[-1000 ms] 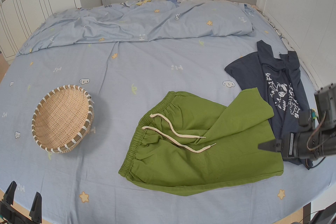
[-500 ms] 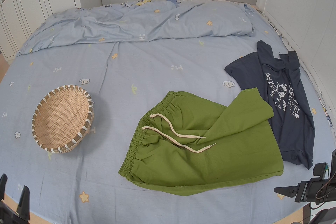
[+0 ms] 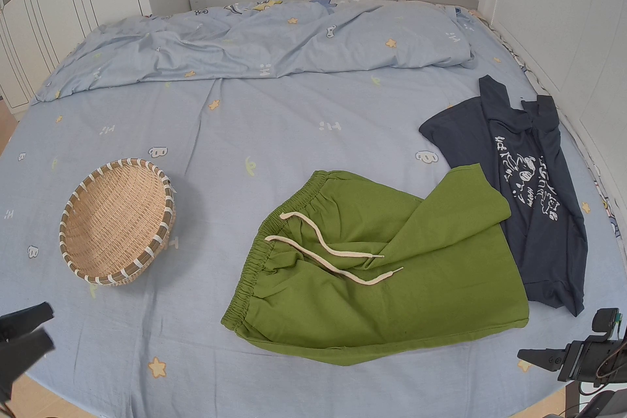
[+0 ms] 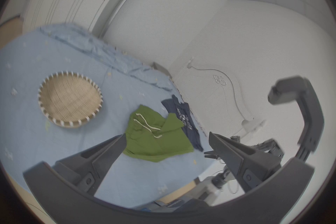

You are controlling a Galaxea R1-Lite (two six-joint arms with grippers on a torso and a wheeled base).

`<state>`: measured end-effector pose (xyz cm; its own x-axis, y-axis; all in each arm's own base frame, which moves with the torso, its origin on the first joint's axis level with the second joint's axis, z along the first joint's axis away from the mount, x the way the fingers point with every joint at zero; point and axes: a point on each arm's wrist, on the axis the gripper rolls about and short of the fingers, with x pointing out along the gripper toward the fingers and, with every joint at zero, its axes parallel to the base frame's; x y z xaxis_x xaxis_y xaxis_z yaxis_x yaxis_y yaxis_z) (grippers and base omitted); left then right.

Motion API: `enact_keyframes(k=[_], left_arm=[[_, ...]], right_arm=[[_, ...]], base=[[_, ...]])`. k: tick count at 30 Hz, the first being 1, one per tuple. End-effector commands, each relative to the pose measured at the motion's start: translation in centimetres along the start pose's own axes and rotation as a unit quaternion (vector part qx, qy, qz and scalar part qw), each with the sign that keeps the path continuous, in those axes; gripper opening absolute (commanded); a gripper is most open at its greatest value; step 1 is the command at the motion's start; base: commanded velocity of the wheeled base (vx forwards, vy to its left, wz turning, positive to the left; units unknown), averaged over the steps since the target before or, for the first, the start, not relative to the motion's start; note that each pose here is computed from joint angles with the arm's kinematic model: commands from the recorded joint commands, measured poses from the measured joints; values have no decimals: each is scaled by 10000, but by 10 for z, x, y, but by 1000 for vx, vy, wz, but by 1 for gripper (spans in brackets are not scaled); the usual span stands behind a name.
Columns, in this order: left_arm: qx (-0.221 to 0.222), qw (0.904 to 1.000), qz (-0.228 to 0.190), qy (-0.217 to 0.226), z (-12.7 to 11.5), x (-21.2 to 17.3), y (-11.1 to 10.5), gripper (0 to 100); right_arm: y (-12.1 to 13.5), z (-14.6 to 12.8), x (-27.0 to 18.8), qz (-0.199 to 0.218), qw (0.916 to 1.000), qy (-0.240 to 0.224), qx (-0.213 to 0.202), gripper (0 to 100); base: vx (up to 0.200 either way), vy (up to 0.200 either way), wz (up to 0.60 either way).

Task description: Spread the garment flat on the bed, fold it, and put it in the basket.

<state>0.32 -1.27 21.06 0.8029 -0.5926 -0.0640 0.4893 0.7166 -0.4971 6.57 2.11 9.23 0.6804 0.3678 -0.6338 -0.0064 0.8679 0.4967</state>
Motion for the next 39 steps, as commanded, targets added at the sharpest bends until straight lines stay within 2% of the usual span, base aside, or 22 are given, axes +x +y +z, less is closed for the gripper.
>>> enact_keyframes(k=[1, 3, 5, 7, 9, 10, 11, 13, 18, 19, 21, 27, 39], left_arm=[[-2653, 9454, 29, 1893, 15, 120, 77, 100], [-2713, 9395, 109, 2088, 9, 142, 95, 100], [-2555, 9376, 156, 2352, -2, 160, 112, 100], [-2244, 9360, 165, 2706, -18, 169, 124, 100], [-1839, 9302, 114, 3175, -38, 181, 134, 100], [-1785, 9284, 100, 3258, -41, 184, 136, 100], [-1521, 9215, 82, 3574, -55, 196, 147, 100], [-1353, 9150, 181, 3796, -66, 207, 159, 100], [-1468, 9082, 247, 3911, -71, 217, 163, 100], [-1543, 9038, 291, 3982, -76, 223, 170, 100], [-1605, 9022, 331, 3990, -76, 230, 175, 100], [-2017, 8934, 455, 3988, -76, 249, 171, 100], [-1988, 8972, 504, 3911, -72, 257, 170, 100]], right_arm=[[-1, -4, -4, 175, 9998, -131, 0, 100], [-2, -4, -4, 173, 9998, -104, -5, 100], [-2, -6, -3, 167, 9998, -70, -9, 100], [-2, -6, -3, 171, 9998, -76, -10, 100], [-2, -6, -3, 167, 9998, -70, -9, 100], [-2, -6, -3, 173, 9998, -66, -9, 100], [-2, -6, -2, 174, 9998, -29, -12, 100], [-2, -6, -1, 179, 9998, 30, -13, 100], [-2, -6, -2, 216, 9998, 16, -7, 100], [-2, -6, -2, 223, 9997, -7, -7, 100], [-2, -6, -2, 232, 9997, -10, -13, 100], [-2, -6, -1, 217, 9998, 27, -10, 100], [-2, -7, -1, 220, 9998, 37, -9, 100]], base=[[0, 0, 0], [0, 0, 0], [0, 0, 0], [0, 0, 0], [0, 0, 0], [0, 0, 0], [0, 0, 0], [0, 0, 0], [0, 0, 0], [0, 0, 0], [0, 0, 0], [0, 0, 0], [0, 0, 0]])
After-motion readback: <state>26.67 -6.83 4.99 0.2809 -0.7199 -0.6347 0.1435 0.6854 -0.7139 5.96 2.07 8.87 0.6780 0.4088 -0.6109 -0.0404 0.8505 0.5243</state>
